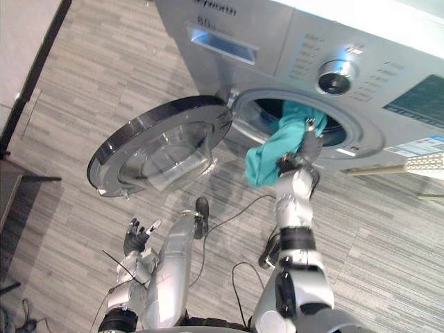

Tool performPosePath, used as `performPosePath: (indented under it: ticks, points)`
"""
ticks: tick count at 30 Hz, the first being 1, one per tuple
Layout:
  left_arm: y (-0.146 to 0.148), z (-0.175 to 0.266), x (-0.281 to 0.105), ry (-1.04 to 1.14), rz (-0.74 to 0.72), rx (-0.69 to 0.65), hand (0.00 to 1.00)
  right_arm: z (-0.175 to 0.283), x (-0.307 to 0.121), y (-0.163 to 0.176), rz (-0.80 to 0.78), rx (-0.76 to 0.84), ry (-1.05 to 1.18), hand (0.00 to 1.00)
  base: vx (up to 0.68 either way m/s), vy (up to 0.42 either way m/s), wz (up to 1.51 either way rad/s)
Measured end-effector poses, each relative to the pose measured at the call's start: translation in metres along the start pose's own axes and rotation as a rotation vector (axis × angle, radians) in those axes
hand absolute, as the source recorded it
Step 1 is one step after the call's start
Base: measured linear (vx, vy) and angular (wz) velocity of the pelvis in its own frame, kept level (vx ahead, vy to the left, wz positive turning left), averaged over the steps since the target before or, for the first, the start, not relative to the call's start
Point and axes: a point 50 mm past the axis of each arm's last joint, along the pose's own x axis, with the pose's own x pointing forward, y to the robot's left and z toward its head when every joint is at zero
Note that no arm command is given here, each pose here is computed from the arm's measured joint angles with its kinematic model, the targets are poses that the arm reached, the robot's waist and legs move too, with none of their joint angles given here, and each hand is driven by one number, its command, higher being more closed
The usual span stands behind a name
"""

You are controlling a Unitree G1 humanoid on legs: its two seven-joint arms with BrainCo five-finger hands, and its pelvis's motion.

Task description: Pick up the laundry basket with both hands and put the clothes into the washing machine.

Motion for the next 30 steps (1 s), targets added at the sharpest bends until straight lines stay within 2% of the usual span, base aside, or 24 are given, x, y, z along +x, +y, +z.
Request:
performPosePath:
  ticks: [5, 12, 17, 19, 20, 28, 29, 30]
  points:
    - [-0.018, 0.027, 0.005, -0.094, -0.053, -0.080, 0.00, 0.054, 0.043, 0.012, -0.052, 0.065, -0.086, 1.00, 0.00, 0.026, 0.12]
    - [-0.034, 0.052, 0.000, -0.193, -0.126, -0.140, 0.00, 0.118, 0.073, 0.020, -0.113, 0.112, -0.153, 1.00, 0.02, 0.006, 0.15]
    - [-0.039, 0.081, -0.009, -0.306, -0.171, -0.225, 0.00, 0.213, 0.073, 0.065, -0.023, 0.186, -0.343, 1.00, -0.01, 0.015, 0.13]
    - [-0.038, 0.088, -0.014, -0.349, -0.179, -0.249, 0.00, 0.256, 0.058, 0.091, 0.080, 0.221, -0.459, 1.00, -0.01, 0.012, -0.02]
    - [-0.039, 0.087, -0.017, -0.347, -0.176, -0.255, 0.00, 0.284, 0.040, 0.114, 0.174, 0.260, -0.556, 1.00, -0.01, 0.016, -0.07]
    - [-0.051, 0.066, -0.027, -0.274, -0.232, -0.222, 0.00, 0.288, 0.022, 0.155, 0.262, 0.192, -0.649, 1.00, -0.03, -0.002, -0.23]
    - [-0.048, 0.066, -0.027, -0.279, -0.224, -0.224, 0.00, 0.286, 0.021, 0.158, 0.257, 0.175, -0.659, 0.00, -0.03, -0.037, -0.10]
    - [-0.045, 0.066, -0.029, -0.282, -0.217, -0.224, 0.00, 0.285, 0.021, 0.158, 0.240, 0.161, -0.669, 0.00, -0.03, -0.051, -0.08]
